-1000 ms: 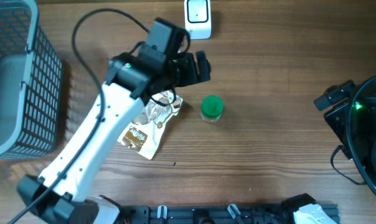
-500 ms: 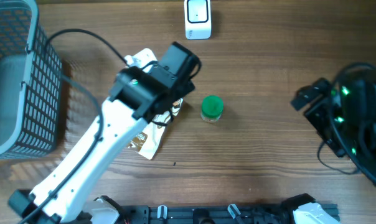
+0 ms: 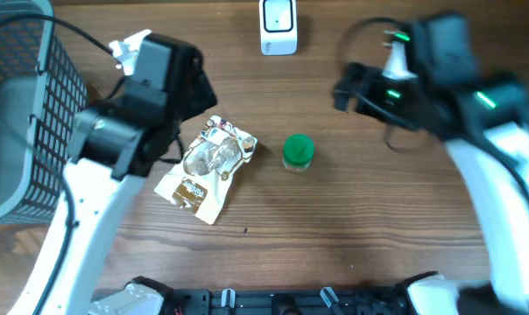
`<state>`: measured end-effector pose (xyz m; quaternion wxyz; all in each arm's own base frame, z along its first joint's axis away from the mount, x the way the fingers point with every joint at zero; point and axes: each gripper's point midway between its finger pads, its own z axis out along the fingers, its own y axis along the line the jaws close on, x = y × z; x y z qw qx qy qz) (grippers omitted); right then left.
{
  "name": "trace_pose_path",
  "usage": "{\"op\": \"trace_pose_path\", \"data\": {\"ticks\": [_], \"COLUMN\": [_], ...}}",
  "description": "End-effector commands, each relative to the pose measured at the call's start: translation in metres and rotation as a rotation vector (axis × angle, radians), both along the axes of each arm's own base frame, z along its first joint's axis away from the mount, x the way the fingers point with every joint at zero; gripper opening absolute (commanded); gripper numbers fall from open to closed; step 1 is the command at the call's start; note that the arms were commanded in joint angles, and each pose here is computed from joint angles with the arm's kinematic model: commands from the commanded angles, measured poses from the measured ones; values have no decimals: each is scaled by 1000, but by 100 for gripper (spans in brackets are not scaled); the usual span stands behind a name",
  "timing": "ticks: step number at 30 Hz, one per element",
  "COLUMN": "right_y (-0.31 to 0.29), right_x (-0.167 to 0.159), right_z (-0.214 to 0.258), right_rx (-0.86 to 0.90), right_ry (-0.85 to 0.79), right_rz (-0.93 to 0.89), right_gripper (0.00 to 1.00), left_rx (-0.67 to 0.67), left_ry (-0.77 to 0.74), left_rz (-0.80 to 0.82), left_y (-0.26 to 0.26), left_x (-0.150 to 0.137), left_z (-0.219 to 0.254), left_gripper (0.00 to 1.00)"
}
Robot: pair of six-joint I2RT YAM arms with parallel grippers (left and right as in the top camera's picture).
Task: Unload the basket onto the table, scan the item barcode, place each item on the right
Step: 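Reach the right gripper down over the green-lidded jar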
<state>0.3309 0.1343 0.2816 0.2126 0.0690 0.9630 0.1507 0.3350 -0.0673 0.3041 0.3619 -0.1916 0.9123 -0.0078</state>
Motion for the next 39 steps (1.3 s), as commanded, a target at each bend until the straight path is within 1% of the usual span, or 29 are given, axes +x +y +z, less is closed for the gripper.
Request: {"op": "trace_pose_path", "data": {"ticks": [1,4,6,9,13,14,15,17,18,19,21,23,27,29,31,32,36,37,39], "right_y": [30,46,54,75,81,83,85,84,83,81,80,79,76,70,66,66,68,69,71], "right_x": [13,15,16,11,14,14,15,17,18,18,15,8,-5,-14,-22,-21,-17,-15,-12], "right_z": [-68,-119,-145,-169,-197,-202,-208,-217,-221,-223,-228,-232,-241,-255,-266,-269,-270,-270,-271], "right_rx": [-143,-259,-332,-384,-559,-575,-593,-608,-608,-604,-588,-568,-546,-546,-545,-545,-550,-549,-545], "right_ry": [117,205,243,256,249,249,243,246,259,267,291,317,366,403,425,418,396,391,376], "right_rz": [324,523,578,720,858,899,969,1040,1037,1031,1027,1017,1030,1011,1016,1015,1010,1002,984], "right_gripper": [100,100,100,100,100,96,89,86,89,95,95,98,98,98,95,94,94,92,78], "left_rx": [65,62,63,65,68,68,68,70,73,76,78,88,103,104,103,103,103,103,103], "left_ry": [-26,-39,-36,-31,-28,-28,-28,-21,-17,-11,-6,-8,-6,-5,-6,-6,-6,-6,-7], "left_rz": [-76,-72,-72,-72,-75,-75,-75,-76,-77,-78,-78,-76,-89,-89,-89,-89,-89,-89,-89], "left_y": [17,18,18,18,18,18,18,18,18,19,19,21,21,21,21,21,21,21,21], "left_x": [-14,-16,-16,-14,-14,-14,-14,-15,-16,-17,-18,-18,-18,-18,-18,-18,-18,-18,-18], "left_z": [18,22,21,19,18,18,18,17,17,16,15,16,16,16,16,16,16,16,16], "left_gripper": [100,100,100,100,100,100,100,100,100,100,100,100,100,100,100,100,100,100,100]}}
